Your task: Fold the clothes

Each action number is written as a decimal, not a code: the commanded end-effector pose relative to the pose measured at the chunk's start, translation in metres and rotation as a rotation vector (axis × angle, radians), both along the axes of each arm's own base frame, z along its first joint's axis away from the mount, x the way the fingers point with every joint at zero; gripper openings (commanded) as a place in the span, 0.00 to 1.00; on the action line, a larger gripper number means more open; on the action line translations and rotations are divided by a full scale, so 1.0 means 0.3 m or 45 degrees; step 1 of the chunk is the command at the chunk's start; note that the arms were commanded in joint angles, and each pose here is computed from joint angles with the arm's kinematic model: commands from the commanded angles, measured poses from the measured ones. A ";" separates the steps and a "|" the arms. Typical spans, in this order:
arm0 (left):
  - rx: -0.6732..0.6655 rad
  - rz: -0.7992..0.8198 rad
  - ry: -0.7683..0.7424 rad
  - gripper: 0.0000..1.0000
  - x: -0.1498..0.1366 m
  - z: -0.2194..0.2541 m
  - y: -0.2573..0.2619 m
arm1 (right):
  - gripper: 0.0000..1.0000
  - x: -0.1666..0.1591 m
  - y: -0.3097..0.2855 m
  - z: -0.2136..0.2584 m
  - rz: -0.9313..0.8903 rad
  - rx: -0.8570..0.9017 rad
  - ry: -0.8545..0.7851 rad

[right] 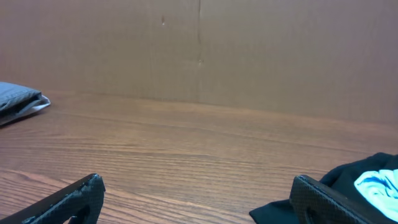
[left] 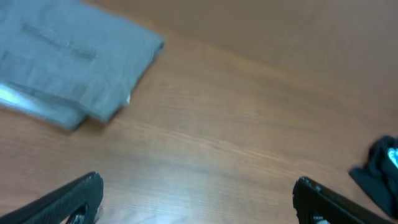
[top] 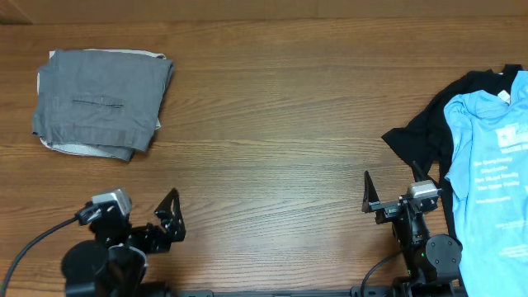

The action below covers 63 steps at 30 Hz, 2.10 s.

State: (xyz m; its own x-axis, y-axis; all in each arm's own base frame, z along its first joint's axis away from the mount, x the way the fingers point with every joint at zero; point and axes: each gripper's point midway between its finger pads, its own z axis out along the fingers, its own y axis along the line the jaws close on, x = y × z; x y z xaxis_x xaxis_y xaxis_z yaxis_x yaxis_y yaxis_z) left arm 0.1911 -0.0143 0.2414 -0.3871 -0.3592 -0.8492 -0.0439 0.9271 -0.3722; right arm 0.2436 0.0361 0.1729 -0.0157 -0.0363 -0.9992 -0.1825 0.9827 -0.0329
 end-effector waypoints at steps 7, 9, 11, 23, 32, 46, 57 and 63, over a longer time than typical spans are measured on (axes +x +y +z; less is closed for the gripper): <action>0.046 0.020 -0.315 1.00 0.122 -0.081 0.025 | 1.00 0.001 -0.004 -0.005 -0.006 -0.003 -0.007; 0.054 0.032 -0.358 1.00 0.139 -0.099 0.033 | 1.00 0.001 -0.004 -0.005 -0.006 -0.004 -0.007; 0.060 0.037 -0.391 1.00 0.155 -0.129 0.037 | 1.00 0.001 -0.004 -0.005 -0.006 -0.004 -0.007; 0.130 0.119 -0.368 1.00 0.188 -0.303 0.076 | 1.00 0.001 -0.004 -0.005 -0.006 -0.004 -0.007; 0.521 0.033 -0.407 1.00 0.184 -0.288 0.061 | 1.00 0.001 -0.004 -0.005 -0.006 -0.004 -0.007; 0.688 -0.009 -0.421 1.00 0.183 -0.282 0.056 | 1.00 0.001 -0.004 -0.005 -0.006 -0.004 -0.007; 0.441 0.186 -0.405 1.00 0.180 -0.274 0.114 | 1.00 0.001 -0.004 -0.005 -0.006 -0.004 -0.007; 0.428 0.180 -0.405 1.00 0.181 -0.275 0.110 | 1.00 0.001 -0.004 -0.005 -0.006 -0.004 -0.007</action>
State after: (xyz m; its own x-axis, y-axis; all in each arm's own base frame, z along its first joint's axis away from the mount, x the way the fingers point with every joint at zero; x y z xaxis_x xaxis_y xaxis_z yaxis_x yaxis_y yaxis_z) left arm 0.2457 0.0169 0.1572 -0.0761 -0.0369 -0.9964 -0.0955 0.9950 -0.0295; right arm 0.2436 0.0361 0.1727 -0.0164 -0.0368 -0.9992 -0.1822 0.9827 -0.0332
